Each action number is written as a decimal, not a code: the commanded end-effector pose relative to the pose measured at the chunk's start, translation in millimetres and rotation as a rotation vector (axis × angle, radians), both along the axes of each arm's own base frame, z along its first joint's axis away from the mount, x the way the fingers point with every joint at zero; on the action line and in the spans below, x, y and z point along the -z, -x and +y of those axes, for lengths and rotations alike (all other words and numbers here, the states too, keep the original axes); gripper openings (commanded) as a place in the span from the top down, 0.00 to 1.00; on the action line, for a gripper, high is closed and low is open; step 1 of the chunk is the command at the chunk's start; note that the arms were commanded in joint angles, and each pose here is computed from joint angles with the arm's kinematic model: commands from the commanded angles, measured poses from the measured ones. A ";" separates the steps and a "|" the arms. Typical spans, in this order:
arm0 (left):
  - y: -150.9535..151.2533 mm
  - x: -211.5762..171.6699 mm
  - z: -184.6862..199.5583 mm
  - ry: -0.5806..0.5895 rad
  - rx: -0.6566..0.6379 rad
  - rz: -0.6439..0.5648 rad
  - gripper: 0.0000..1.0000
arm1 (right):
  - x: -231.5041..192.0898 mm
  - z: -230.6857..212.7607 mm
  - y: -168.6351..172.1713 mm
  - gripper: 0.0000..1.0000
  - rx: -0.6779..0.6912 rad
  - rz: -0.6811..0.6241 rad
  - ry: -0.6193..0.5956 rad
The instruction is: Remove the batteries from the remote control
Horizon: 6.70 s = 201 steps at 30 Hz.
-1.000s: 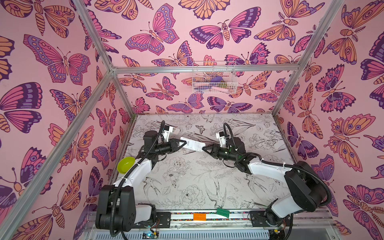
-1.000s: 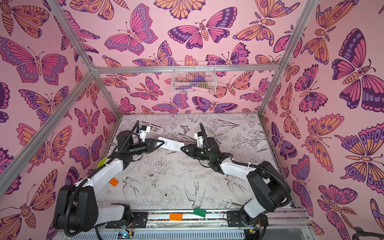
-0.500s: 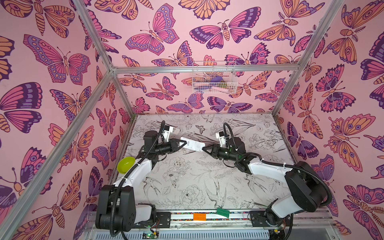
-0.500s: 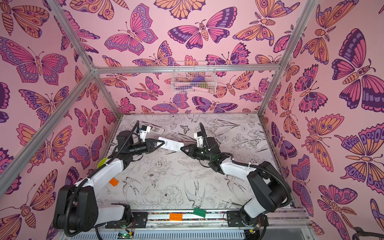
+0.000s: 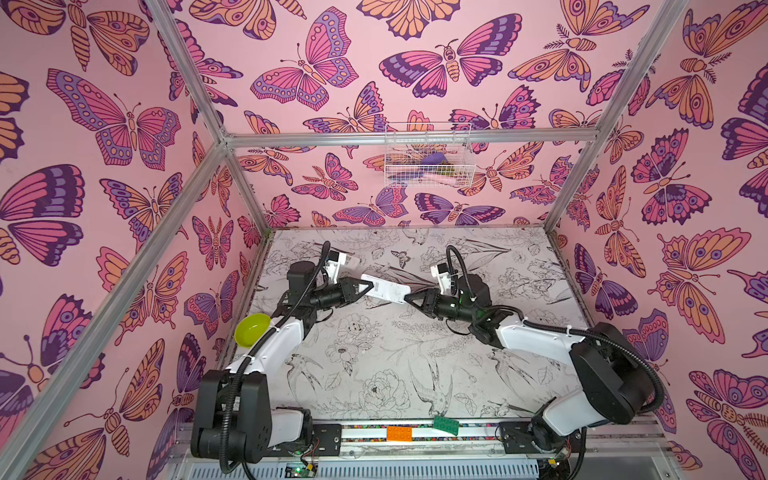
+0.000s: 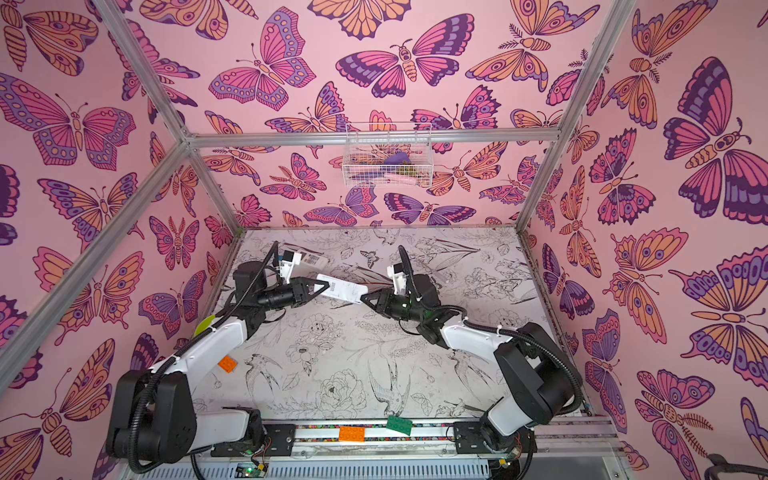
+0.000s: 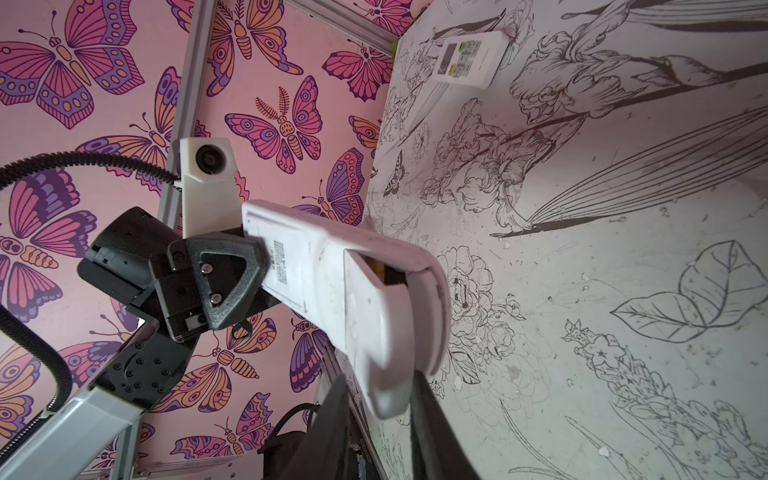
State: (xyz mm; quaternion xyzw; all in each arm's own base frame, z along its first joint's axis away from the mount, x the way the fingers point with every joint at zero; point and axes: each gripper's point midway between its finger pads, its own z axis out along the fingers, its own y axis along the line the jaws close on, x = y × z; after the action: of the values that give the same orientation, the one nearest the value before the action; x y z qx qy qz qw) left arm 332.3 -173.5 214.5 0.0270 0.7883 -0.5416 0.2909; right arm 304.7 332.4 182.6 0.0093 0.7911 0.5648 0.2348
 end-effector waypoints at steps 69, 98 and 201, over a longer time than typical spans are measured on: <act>11.2 119.3 -0.6 -0.157 -0.182 0.395 1.00 | 45.6 -269.5 5.8 0.88 0.309 0.145 1.112; 23.3 165.3 17.5 -0.368 -0.222 0.500 0.71 | 112.9 -295.1 20.7 0.84 0.195 0.366 1.212; -17.9 18.1 128.2 -0.612 -0.396 -0.144 0.00 | 153.5 -244.0 -201.4 0.45 -0.123 -0.124 1.123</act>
State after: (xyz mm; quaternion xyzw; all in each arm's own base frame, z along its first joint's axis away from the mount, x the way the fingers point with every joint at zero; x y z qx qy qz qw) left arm 348.2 -48.7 192.8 -0.0035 0.8801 -0.2147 0.4235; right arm 507.4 81.4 32.5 -0.1708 0.9571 0.0537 0.2278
